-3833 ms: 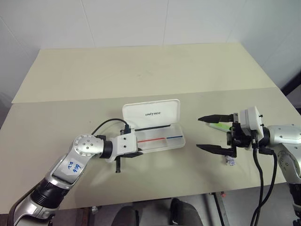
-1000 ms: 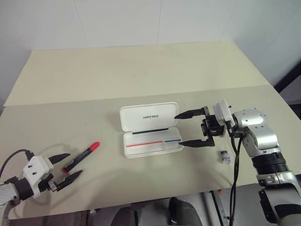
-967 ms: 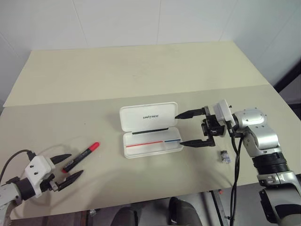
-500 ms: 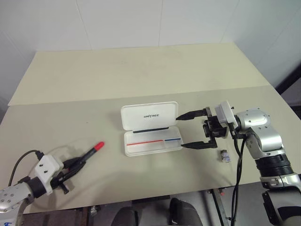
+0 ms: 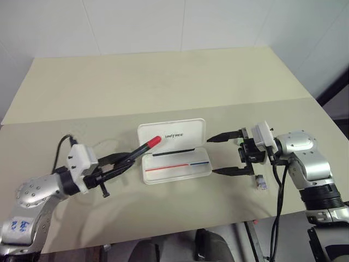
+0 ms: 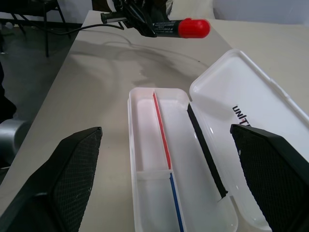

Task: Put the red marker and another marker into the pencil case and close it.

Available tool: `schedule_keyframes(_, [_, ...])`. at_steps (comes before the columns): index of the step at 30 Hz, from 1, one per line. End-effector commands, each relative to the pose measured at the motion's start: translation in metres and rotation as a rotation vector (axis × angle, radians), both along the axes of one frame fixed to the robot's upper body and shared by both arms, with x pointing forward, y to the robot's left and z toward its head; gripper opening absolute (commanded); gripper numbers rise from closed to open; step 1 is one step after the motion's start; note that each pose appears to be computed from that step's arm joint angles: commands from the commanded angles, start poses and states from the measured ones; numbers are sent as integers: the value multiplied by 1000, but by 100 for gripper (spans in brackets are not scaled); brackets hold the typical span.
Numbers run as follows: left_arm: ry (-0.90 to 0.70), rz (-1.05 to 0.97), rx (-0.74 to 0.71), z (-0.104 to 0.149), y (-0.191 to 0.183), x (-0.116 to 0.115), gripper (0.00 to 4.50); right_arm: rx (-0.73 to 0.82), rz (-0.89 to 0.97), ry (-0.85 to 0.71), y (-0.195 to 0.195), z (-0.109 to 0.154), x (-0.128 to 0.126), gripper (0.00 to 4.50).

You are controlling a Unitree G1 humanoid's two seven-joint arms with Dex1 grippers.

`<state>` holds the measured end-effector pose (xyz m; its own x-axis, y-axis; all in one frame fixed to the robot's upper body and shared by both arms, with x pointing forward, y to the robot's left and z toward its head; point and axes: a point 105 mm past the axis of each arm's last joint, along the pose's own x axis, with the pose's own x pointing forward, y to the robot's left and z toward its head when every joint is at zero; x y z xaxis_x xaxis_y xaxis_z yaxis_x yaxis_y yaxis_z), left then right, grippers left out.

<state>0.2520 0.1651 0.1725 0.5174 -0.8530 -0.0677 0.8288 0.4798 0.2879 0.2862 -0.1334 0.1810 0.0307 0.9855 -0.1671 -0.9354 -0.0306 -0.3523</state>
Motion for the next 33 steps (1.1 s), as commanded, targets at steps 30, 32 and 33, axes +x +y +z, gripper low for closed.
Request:
schedule_keyframes(30, [-98,-198,193,-31,-108,54,331,111,-313,-65,-16,16,-35,450])
schedule_keyframes(32, [-88,-214,184,-31,-110,50,398,110,-314,-63,-17,16,-35,450])
schedule_keyframes(33, [-86,-223,176,-30,-111,48,439,109,-314,-61,-17,16,-34,450])
